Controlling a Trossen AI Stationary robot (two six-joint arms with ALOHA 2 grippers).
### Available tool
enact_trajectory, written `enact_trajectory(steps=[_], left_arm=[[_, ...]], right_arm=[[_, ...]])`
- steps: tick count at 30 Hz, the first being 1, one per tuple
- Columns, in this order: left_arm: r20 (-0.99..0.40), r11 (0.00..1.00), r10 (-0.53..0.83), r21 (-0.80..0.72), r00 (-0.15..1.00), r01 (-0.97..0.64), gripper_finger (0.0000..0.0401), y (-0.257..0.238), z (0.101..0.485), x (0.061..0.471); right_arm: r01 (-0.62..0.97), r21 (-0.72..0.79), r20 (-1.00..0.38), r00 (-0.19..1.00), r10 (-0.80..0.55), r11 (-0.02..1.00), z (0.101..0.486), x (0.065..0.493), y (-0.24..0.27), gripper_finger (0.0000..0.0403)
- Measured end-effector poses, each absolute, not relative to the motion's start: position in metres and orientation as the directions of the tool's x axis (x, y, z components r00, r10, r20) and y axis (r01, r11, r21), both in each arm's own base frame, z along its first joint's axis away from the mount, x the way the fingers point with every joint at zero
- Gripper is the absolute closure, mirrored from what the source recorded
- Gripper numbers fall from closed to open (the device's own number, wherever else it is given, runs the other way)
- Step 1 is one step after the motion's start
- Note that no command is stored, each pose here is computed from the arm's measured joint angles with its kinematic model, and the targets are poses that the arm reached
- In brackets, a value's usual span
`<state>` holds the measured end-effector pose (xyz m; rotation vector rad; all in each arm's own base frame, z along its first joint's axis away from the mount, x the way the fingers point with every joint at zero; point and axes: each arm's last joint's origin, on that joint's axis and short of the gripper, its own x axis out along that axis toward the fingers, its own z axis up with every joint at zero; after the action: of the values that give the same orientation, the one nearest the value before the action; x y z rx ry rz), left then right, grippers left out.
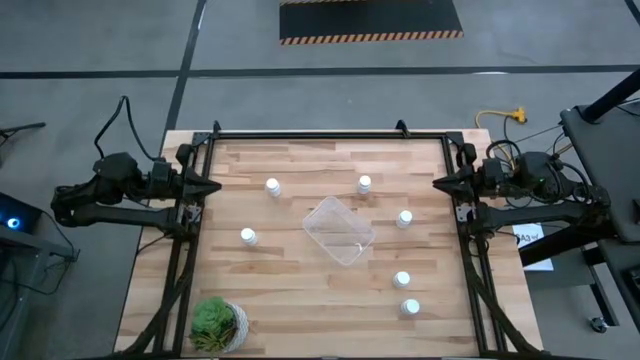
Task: Pick and place pill bottles into a basket
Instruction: Put the white pill bottle into the transparent bin
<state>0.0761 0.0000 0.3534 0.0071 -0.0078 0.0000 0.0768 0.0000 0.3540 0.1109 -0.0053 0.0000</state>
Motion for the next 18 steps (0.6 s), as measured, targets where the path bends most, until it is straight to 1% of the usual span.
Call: enact_trajectory(steps=[8,12,16,18], left_arm=[[0.008,1.0,0.0,0.007,1.0,0.0,0.0401,0.0,0.353,0.076],[0.008,1.0,0.0,0.007,1.0,0.0,0.0401,0.0,0.353,0.076],[0.008,1.0,0.0,0.007,1.0,0.0,0.0401,0.0,0.353,0.076],[0.008,1.0,0.0,0.007,1.0,0.0,0.0401,0.0,0.353,0.076]], right_arm=[[-0.005,0.311,0.02,1.0,-0.001,0.95,0.355,0.077,0.0,0.038],[-0.034,0.388,0.093,0.996,-0.003,0.921,0.363,0.078,0.0,0.038],[-0.073,0.419,0.19,0.982,-0.009,0.905,0.373,0.086,0.0,0.038],[-0.077,0.447,0.237,0.971,-0.035,0.891,0.379,0.095,-0.001,0.038]])
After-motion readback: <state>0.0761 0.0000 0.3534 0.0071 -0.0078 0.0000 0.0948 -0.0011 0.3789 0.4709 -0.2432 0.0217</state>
